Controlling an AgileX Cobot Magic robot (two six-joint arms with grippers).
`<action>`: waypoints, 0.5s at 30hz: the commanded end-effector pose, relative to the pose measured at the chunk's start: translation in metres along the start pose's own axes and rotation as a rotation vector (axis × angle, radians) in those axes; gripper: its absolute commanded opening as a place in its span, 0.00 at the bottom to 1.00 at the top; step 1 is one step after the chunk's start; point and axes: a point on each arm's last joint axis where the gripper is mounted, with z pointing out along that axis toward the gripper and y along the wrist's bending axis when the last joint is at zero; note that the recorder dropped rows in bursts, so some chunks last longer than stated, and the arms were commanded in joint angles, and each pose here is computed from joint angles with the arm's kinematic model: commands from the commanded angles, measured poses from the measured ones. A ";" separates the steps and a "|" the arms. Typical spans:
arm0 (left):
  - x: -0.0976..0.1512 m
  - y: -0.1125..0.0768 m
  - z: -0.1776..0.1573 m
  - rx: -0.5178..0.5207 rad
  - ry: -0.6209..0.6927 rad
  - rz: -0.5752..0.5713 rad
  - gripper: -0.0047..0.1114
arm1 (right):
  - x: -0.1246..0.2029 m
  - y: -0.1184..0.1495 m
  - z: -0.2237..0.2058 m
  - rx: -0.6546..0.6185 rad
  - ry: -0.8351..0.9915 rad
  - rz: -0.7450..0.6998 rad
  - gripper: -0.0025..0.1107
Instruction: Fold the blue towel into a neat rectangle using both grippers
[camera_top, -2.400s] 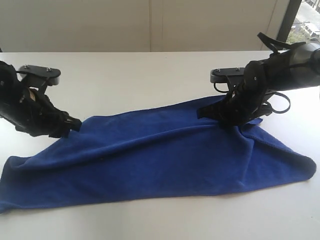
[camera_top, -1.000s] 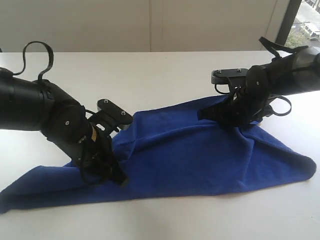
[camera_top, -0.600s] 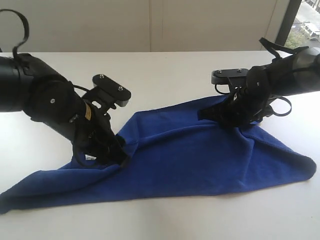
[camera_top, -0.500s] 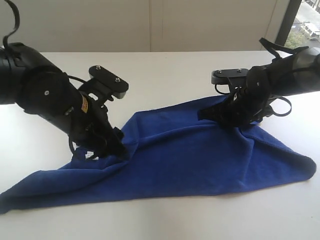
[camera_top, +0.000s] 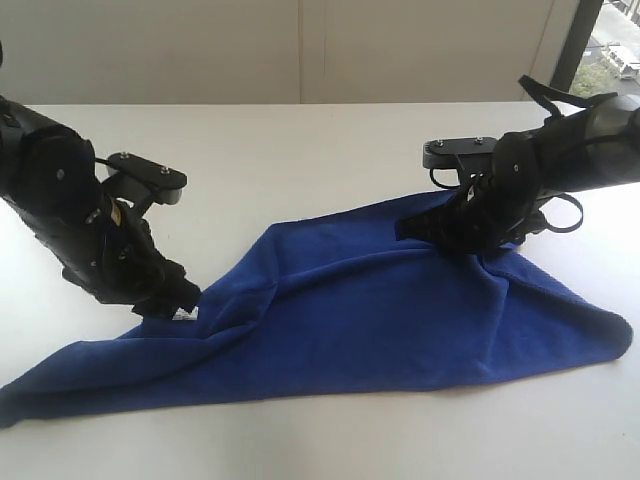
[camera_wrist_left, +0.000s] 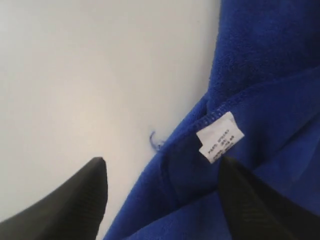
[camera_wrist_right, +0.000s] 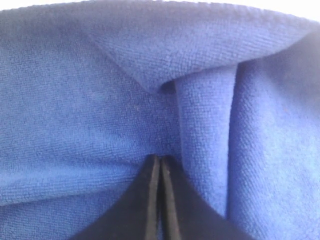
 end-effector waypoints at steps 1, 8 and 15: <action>0.000 -0.002 0.011 0.029 -0.001 -0.022 0.62 | 0.023 -0.009 0.019 0.037 0.142 -0.021 0.02; -0.002 -0.003 0.024 0.040 -0.006 -0.039 0.61 | 0.023 -0.009 0.019 0.037 0.140 -0.025 0.02; -0.003 -0.003 0.023 0.042 -0.012 -0.043 0.41 | 0.022 -0.009 0.019 0.036 0.132 -0.027 0.02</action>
